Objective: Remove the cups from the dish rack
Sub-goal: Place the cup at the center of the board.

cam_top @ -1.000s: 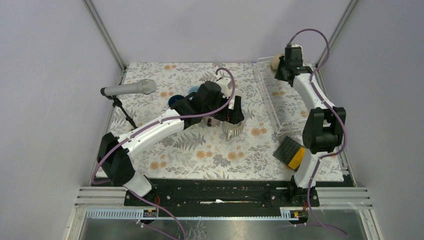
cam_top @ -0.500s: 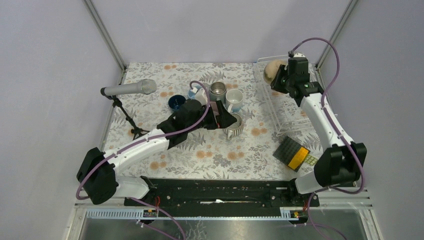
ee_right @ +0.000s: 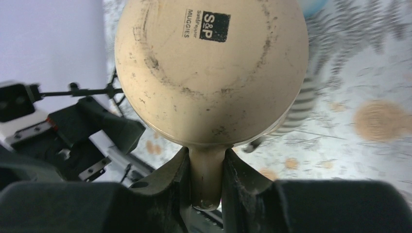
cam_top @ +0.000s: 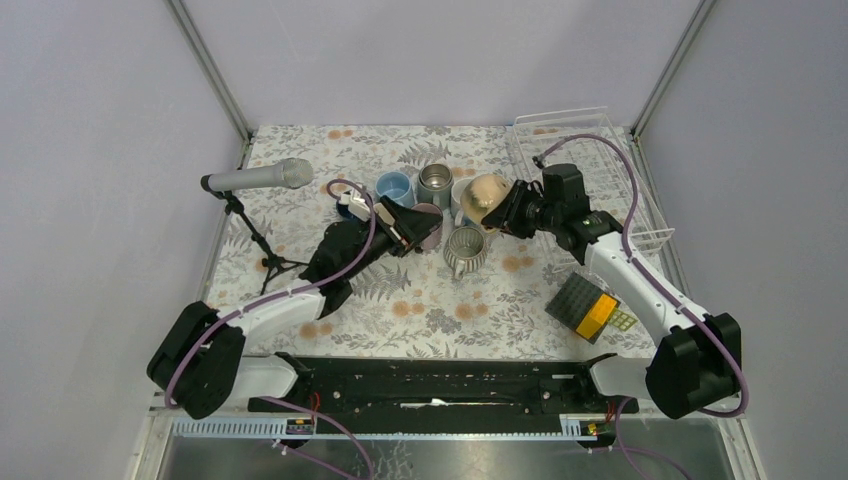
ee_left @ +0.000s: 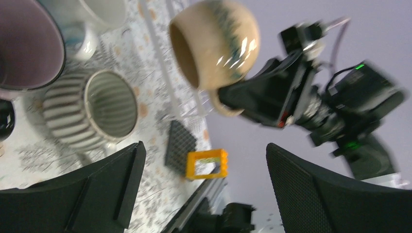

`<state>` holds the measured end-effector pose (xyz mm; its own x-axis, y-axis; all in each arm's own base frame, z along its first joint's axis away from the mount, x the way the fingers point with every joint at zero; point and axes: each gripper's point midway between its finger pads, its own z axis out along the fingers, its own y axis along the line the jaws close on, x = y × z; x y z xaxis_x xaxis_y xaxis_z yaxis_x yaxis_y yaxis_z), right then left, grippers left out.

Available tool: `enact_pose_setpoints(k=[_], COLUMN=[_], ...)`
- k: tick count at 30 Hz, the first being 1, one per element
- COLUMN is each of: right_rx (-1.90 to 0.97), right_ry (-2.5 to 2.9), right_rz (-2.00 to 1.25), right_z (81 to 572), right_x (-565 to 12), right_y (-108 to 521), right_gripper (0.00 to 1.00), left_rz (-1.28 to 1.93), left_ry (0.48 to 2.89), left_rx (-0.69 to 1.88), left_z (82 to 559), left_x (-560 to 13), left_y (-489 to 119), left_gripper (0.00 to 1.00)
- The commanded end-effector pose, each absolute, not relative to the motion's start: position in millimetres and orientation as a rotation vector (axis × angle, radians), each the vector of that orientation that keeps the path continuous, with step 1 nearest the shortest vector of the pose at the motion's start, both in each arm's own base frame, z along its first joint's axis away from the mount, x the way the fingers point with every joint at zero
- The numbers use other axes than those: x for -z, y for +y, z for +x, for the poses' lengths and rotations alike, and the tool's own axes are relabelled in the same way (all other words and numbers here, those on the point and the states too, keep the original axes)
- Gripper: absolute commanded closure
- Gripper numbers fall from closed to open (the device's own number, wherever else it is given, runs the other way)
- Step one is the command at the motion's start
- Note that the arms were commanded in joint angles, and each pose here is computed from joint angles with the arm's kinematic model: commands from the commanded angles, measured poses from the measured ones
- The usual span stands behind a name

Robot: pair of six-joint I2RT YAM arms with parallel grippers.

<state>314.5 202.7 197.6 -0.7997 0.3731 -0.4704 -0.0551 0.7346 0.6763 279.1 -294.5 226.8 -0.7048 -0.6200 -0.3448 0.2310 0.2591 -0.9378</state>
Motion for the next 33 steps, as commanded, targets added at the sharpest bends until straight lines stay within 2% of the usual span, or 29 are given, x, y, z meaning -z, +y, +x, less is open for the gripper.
enact_pose_setpoints(k=[1, 18, 33], right_rx=[-1.332, -1.635, -1.817], right_ry=[2.048, 2.015, 1.893], right_rz=[0.140, 0.126, 0.126], right_z=[302, 271, 250], right_x=[-277, -274, -291], right_y=[250, 291, 296], right_gripper=[1.00, 1.00, 1.00], left_rz=[-0.377, -0.481, -0.505], left_ry=[1.623, 1.463, 1.317], left_rx=[1.779, 1.994, 2.159], left_z=[280, 286, 282], left_x=[-265, -277, -314], left_y=[-291, -287, -281], left_gripper=[0.01, 0.03, 0.29])
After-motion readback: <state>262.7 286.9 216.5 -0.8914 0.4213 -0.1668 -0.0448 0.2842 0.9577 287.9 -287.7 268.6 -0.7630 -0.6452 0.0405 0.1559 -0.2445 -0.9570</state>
